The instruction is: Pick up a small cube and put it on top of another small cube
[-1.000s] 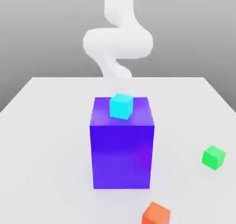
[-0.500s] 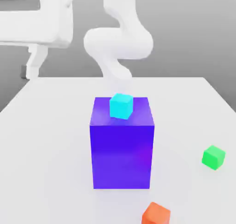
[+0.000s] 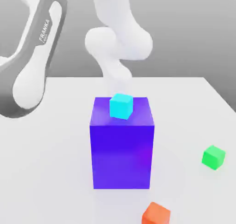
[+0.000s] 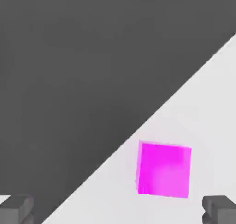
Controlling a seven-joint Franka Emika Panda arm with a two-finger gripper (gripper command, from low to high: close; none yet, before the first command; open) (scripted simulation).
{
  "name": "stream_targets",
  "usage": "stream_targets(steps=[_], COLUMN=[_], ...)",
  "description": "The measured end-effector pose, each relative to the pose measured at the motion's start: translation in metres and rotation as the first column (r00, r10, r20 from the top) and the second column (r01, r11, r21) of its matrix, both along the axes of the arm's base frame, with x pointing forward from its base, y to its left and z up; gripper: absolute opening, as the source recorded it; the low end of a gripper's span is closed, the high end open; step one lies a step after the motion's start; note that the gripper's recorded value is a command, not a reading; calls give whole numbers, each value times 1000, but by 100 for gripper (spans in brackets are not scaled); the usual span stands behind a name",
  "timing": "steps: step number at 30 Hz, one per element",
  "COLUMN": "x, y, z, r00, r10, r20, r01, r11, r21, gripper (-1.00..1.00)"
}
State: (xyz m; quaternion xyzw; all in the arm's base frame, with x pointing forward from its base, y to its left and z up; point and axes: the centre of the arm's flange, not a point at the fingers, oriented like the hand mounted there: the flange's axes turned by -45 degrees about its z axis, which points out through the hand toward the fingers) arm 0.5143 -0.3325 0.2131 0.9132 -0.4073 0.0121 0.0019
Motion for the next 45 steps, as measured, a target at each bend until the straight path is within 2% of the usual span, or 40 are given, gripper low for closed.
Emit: stream_targets(steps=[4, 5, 11, 16, 21, 27, 31, 35, 38, 40, 45], x=[-6, -6, -7, -2, 29, 23, -11, -75, -174, -244, -246], y=[-9, -9, -9, 1, 125, 276, 378, 483, 600, 656, 650], z=[-68, -79, -85, -27, -6, 11, 21, 28, 29, 17, -25], r00=[1000, 999, 999, 1000, 978, 884, 765, 569, 249, 40, 45], r10=[-24, -25, -25, -9, 207, 466, 642, 822, 968, 999, 999], r20=[-20, -20, -19, -17, 12, 35, 43, 38, 17, -8, -19], r01=[24, 25, 26, 10, -207, -467, -643, -822, -968, -999, -999], r11=[1000, 1000, 1000, 1000, 977, 881, 762, 566, 248, 40, 45], r21=[12, 13, 14, 18, 55, 77, 77, 63, 39, 18, 10], gripper=[0, -100, -100, -100, -100, -100, -100, -100, -100, -100, -100])
